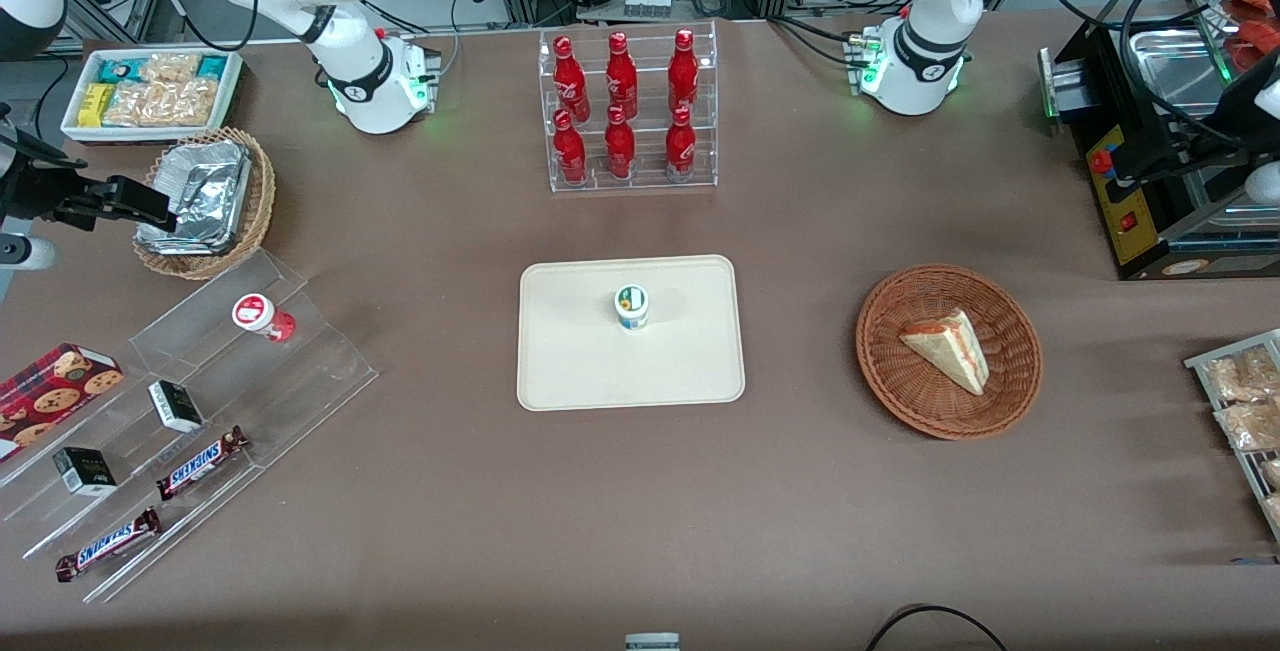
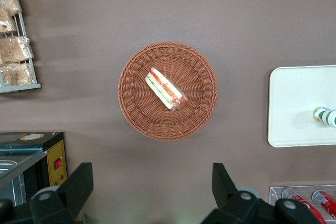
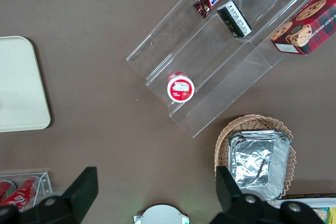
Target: Place green gum on tray
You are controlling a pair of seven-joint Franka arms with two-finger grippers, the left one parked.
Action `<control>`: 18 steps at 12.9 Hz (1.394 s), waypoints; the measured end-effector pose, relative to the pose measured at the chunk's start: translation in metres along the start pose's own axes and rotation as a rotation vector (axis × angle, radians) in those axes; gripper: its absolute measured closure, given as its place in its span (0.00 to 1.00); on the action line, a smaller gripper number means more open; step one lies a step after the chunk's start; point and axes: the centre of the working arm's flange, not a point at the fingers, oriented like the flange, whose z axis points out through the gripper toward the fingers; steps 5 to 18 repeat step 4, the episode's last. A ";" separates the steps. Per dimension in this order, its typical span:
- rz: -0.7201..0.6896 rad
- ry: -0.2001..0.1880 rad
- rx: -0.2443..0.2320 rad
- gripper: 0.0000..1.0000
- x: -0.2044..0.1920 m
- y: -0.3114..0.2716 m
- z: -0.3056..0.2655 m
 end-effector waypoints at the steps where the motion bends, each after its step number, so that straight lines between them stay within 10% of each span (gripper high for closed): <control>1: 0.000 0.008 0.000 0.00 0.000 0.000 -0.004; 18: -0.004 0.013 0.000 0.00 0.000 -0.003 -0.006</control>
